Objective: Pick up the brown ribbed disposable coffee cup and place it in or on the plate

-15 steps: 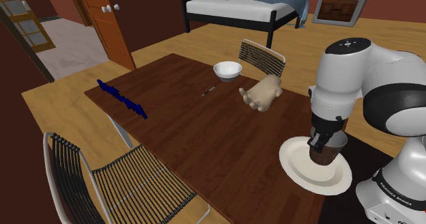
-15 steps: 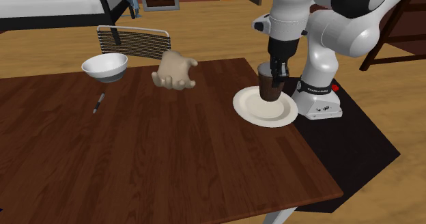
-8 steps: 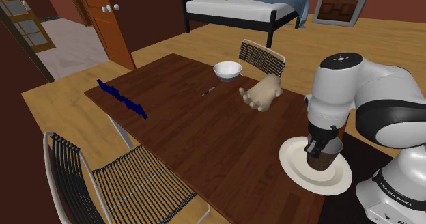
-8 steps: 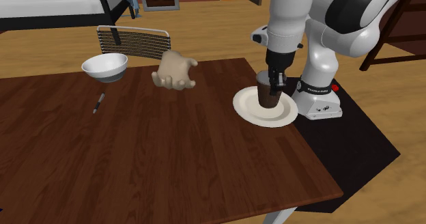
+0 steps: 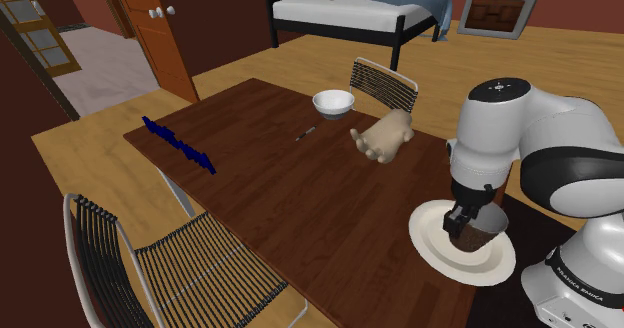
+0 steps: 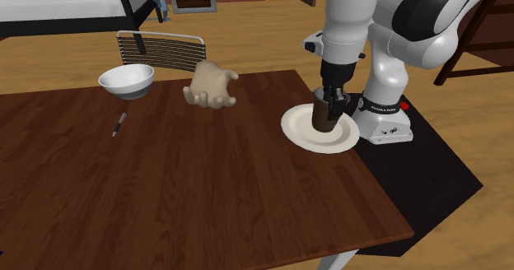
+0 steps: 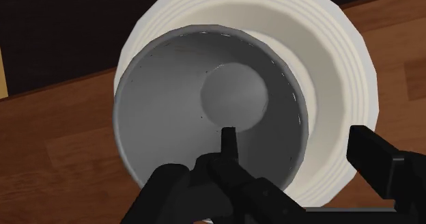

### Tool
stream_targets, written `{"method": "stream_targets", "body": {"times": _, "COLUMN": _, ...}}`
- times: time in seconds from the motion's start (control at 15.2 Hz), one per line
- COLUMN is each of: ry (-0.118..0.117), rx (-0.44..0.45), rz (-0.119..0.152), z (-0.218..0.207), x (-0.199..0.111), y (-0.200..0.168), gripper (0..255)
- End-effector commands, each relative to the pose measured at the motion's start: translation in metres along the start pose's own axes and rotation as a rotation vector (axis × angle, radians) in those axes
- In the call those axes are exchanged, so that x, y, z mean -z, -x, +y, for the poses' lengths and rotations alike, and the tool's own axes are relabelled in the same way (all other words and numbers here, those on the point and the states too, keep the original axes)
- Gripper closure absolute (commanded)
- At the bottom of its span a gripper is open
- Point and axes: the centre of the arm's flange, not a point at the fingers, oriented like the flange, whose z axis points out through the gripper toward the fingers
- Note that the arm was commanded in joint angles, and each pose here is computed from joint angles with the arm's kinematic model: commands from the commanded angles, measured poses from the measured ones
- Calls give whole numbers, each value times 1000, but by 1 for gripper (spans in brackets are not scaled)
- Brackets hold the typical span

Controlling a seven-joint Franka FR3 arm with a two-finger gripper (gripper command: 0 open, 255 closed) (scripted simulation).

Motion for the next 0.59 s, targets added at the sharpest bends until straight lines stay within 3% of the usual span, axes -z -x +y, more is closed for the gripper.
{"method": "stream_targets", "body": {"times": 0.0, "ry": 0, "rx": 0, "rz": 0, "z": 0, "x": 0, "y": 0, "gripper": 0}}
{"method": "stream_targets", "body": {"times": 0.2, "ry": 0, "rx": 0, "rz": 0, "z": 0, "x": 0, "y": 0, "gripper": 0}}
{"method": "stream_targets", "body": {"times": 0.46, "ry": 0, "rx": 0, "rz": 0, "z": 0, "x": 50, "y": 0, "gripper": 0}}
{"method": "stream_targets", "body": {"times": 0.53, "ry": 0, "rx": 0, "rz": 0, "z": 0, "x": 50, "y": 0, "gripper": 0}}
